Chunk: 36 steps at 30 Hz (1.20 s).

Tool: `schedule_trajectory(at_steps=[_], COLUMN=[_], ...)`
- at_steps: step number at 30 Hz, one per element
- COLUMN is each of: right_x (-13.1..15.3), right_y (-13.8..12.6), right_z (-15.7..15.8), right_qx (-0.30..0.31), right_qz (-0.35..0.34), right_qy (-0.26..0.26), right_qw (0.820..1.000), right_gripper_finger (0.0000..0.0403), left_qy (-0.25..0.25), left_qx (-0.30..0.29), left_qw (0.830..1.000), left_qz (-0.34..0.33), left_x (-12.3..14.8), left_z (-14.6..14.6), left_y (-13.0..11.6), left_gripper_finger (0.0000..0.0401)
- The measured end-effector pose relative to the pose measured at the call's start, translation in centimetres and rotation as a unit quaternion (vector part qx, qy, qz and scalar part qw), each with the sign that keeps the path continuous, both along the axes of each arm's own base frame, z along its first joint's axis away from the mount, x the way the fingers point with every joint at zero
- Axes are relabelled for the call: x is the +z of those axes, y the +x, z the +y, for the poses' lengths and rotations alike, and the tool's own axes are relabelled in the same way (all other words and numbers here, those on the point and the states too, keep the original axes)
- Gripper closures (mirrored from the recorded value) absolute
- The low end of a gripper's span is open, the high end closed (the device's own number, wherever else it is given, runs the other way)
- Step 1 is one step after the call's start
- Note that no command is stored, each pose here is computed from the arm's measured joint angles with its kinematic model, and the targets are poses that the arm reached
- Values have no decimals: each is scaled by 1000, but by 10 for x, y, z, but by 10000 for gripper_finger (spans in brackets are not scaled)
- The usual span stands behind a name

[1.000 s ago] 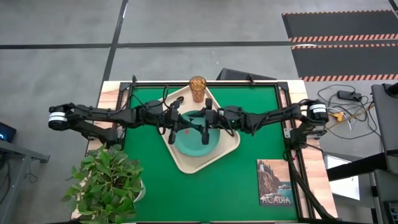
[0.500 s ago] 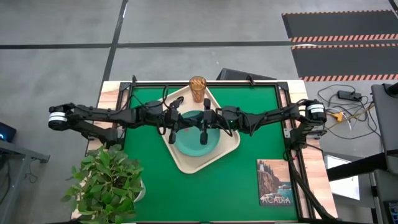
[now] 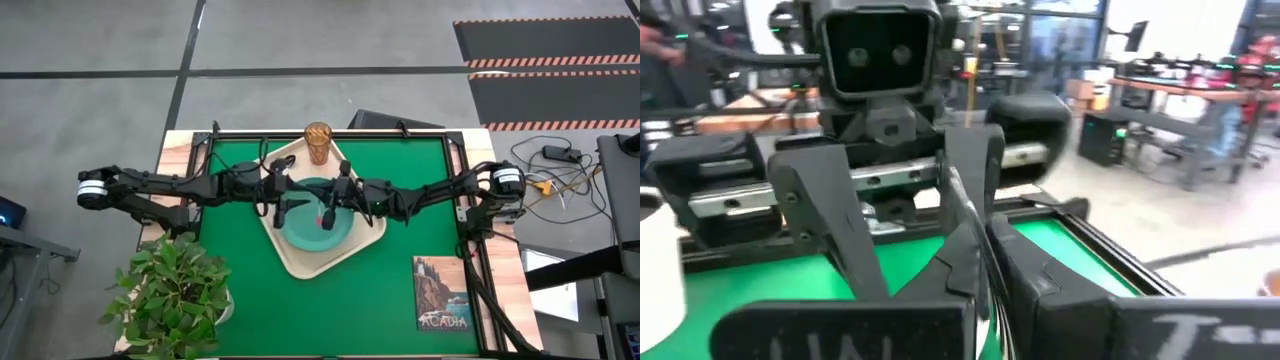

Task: Pick and place plate/cup/fork/spoon on tray
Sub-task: Put the orange fork on the white tray under the black spoon

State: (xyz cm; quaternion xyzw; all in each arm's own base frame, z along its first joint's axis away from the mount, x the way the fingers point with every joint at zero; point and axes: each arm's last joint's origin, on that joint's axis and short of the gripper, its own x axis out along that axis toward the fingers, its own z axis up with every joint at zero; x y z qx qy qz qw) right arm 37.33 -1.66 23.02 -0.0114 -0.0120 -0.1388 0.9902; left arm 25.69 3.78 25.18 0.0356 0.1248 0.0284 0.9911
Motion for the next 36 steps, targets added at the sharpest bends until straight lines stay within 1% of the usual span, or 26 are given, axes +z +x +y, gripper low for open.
schedule_trajectory(at_steps=[4, 7, 9, 14, 16, 19, 22, 25, 28, 32, 36], right_x=[-1, 0, 0, 1, 0, 1, 1, 3, 4, 4, 4], right_y=[-4, -7, -10, -22, -25, -27, -27, -29, -29, -30, -30], right_z=[0, 1, 2, 1, 1, 1, 0, -1, -2, -2, -2], right_qx=[-17, -17, -23, -77, -81, -89, -106, -120, -131, -135, -147], right_qz=[-25, -44, -64, -117, -130, -136, -137, -149, -154, -153, -157], right_qy=[1, 0, 1, -18, -20, -19, -16, -12, -13, -16, -4], right_qw=[1000, 999, 998, 990, 988, 987, 985, 981, 979, 979, 976], right_gripper_finger=[395, 395, 395, 395, 395, 395, 395, 395, 395, 395, 395], left_qy=[16, 20, 21, 22, 22, 23, 23, 28, 33, 45, 50], left_qx=[34, 38, 37, 25, 20, 18, 19, 38, 58, 70, 106], left_qw=[999, 999, 999, 999, 999, 997, 996, 993, 991, 989, 987], left_qz=[-3, -10, -16, -27, -42, -77, -83, -107, -117, -122, -113], left_x=[0, 1, 2, 3, 3, 2, -7, -13, -18, -20, -24], left_z=[2, 3, 2, -3, -4, -4, -3, 0, 2, 2, 5], left_y=[1, 1, 1, 4, 8, 16, 29, 42, 48, 50, 52], left_gripper_finger=[234, 222, 221, 221, 221, 221, 221, 221, 221, 232, 275])
